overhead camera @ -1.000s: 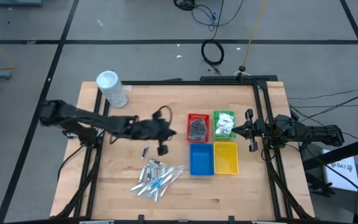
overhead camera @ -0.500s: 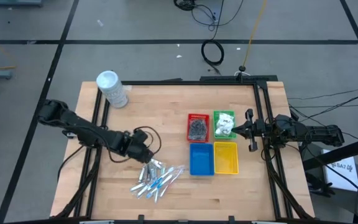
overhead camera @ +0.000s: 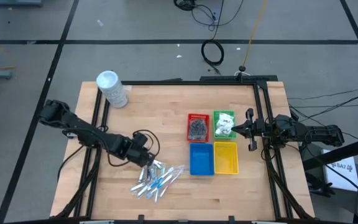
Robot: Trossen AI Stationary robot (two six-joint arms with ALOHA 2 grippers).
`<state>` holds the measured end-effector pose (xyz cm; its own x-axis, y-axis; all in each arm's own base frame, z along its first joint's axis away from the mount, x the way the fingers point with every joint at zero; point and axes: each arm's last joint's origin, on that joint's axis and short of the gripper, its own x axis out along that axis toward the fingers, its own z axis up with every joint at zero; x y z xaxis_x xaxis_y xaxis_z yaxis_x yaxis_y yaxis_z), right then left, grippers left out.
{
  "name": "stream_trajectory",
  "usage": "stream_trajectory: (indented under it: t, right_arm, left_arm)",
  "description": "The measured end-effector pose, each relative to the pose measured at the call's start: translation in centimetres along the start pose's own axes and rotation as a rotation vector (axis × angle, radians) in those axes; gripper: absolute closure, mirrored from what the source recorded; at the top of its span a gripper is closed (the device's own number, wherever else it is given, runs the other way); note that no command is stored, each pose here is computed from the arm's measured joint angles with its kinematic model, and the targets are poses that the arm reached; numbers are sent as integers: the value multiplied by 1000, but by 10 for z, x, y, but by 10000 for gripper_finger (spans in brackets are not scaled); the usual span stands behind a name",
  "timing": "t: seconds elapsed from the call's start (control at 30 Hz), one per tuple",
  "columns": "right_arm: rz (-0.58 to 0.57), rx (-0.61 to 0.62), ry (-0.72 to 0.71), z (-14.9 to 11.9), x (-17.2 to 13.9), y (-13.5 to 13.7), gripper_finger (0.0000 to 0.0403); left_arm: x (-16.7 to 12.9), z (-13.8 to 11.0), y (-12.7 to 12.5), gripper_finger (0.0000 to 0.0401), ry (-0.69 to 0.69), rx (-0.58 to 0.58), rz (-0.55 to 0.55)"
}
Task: Pick & Place Travel size toiletries
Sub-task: Put the silver nail cutter into the yellow bin
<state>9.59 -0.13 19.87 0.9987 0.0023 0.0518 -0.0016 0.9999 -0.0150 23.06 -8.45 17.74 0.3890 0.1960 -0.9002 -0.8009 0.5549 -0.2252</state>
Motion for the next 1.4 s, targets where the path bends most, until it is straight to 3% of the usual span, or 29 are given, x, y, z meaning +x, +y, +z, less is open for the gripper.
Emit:
stream_trajectory:
  t: [0.27,0.43,0.67,0.87,1.1,1.2,1.4]
  right_arm:
    - [1,-7,8,-1,0,0,403]
    - [1,-9,8,-1,0,0,403]
    - [1,-9,8,-1,0,0,403]
    - [1,-9,8,-1,0,0,403]
    - [1,-9,7,-1,0,0,403]
    - [1,-9,8,-1,0,0,403]
    - [1,-9,7,-1,0,0,403]
  left_arm:
    - [19,-8,2,285,60,-90,100]
    - [34,-10,3,216,103,-82,155]
    - [50,-12,4,180,155,-87,218]
    - [52,-10,5,217,175,-99,218]
    - [52,-10,5,331,162,-96,217]
    - [50,-8,5,379,138,-15,203]
    - [28,5,-3,375,6,145,153]
